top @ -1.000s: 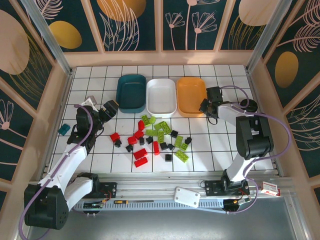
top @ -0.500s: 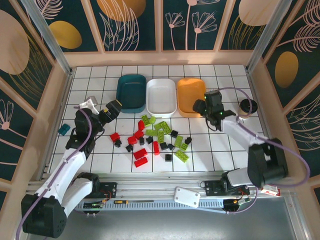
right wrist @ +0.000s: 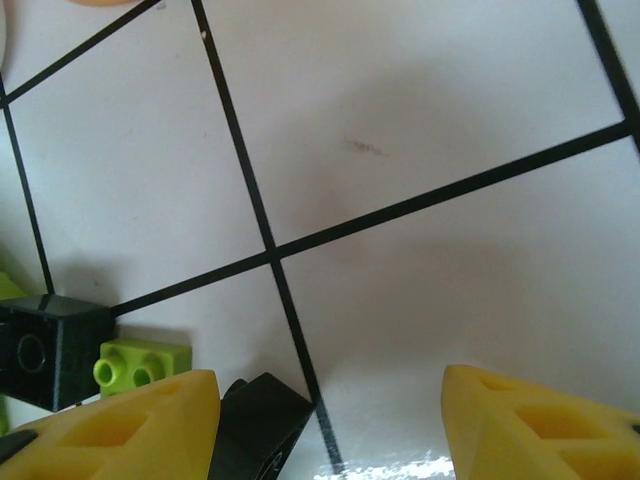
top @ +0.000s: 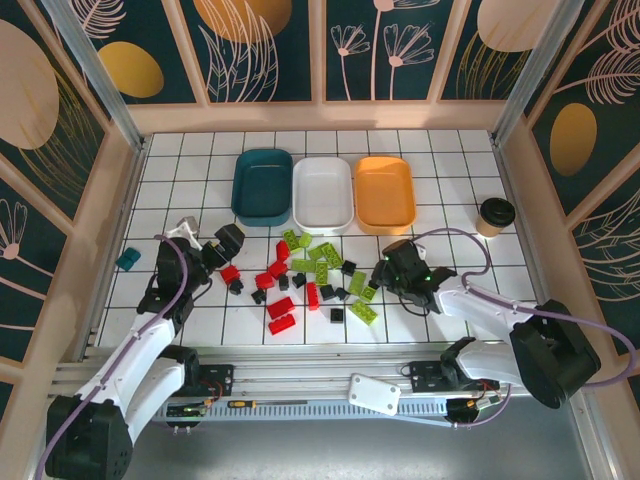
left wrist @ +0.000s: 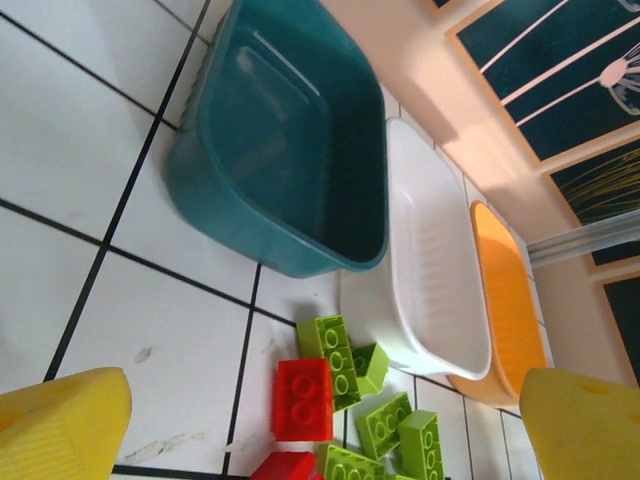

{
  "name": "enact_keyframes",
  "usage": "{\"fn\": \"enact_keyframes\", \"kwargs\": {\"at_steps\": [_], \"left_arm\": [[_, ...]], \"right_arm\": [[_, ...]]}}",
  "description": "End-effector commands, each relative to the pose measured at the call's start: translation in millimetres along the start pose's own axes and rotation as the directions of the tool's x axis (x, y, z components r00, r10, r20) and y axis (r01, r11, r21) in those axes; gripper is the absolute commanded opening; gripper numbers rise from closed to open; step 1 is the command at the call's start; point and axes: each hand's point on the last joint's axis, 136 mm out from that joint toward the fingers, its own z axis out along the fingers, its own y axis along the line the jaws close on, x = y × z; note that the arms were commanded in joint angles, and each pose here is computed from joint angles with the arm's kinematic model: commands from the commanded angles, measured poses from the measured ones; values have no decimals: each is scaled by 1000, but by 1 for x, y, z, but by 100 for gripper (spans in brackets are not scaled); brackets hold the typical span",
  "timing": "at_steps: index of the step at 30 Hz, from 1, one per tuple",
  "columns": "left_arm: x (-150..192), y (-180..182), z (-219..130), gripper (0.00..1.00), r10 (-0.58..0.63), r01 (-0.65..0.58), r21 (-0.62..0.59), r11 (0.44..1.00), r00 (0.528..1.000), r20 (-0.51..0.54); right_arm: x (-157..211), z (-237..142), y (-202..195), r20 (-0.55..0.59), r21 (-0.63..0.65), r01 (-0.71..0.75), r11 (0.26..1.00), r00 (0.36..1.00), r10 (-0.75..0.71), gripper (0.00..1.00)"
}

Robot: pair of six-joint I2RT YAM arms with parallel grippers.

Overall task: Sort the legos into containers by color
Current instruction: Pick up the lego from the bottom-center of the table.

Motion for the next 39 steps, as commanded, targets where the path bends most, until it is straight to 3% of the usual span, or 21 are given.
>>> {"fn": "enact_keyframes", "kwargs": {"at_steps": [1, 8, 15, 21, 33, 39], "left_arm": [[9, -1, 3, 99, -11, 11, 19, 1000, 999, -41], [11, 2, 3, 99, -6, 6, 15, 1000, 999, -44], [14, 3, 4, 99, -7, 8, 18, 1000, 998, -55], [14, 4, 4, 99, -7, 8, 13, 1000, 998, -56], [17, 8, 5, 99, -6, 6, -2, 1000, 998, -62], [18, 11, 7, 99, -8, 8, -12, 1000, 998, -67]], "right_arm": [[-8, 0, 15, 40, -12, -47, 999, 998, 47, 60], [4, 4, 20, -12, -16, -115, 993, 993, 115, 60], [-12, -15, 43, 67, -35, -32, 999, 997, 34, 61], [0, -6, 38, 19, -6, -26, 1000, 999, 26, 60], [24, 10, 22, -55, 46, -11, 999, 998, 14, 42], [34, 14, 13, -89, 59, -3, 998, 996, 9, 43]]}}
